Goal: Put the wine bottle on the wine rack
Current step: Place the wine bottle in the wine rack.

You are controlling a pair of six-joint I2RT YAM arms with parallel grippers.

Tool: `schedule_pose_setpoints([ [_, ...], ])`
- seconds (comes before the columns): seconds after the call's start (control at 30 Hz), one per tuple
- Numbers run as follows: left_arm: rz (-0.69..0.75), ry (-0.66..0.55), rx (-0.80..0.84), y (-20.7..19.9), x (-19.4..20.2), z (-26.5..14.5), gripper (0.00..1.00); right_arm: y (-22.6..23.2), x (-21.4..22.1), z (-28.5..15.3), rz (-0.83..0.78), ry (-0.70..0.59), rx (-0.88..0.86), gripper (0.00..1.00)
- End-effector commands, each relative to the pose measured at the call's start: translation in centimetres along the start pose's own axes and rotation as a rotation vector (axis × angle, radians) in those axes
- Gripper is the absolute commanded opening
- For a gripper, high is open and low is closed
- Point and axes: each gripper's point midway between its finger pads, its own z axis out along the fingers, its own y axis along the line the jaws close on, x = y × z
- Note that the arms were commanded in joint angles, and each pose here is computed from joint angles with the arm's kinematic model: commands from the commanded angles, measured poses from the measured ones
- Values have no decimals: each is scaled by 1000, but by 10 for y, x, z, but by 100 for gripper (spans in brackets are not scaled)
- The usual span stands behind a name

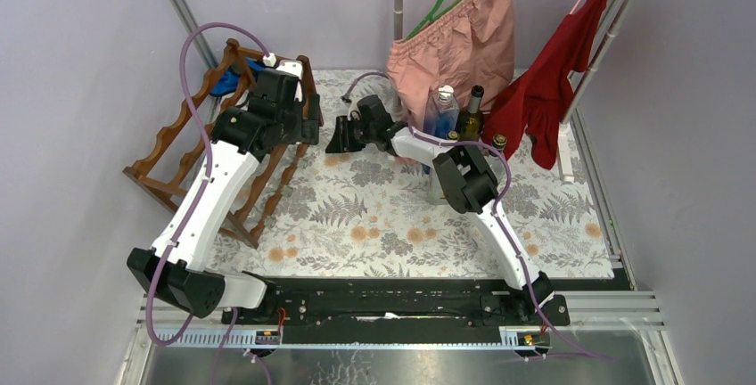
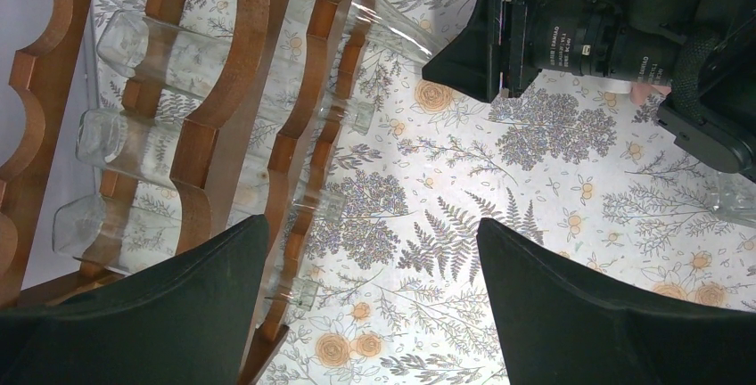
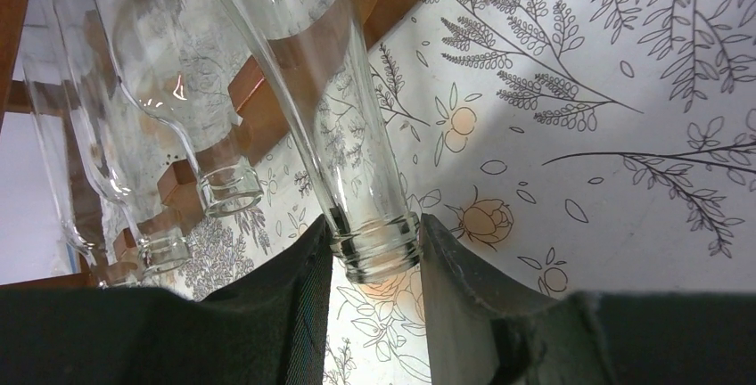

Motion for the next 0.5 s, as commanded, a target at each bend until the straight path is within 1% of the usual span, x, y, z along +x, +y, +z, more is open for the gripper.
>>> schedule_pose_setpoints([
  [0.0, -3, -39, 13, 2, -8, -7, 93, -62, 15, -16, 60, 20, 242, 1],
  [0.23, -4, -47, 13, 3, -11, -9, 93, -70, -6, -21, 70, -27, 250, 1],
  [0.47, 3, -43, 15, 2, -11, -7, 93, -81, -16, -24, 70, -46, 271, 1],
])
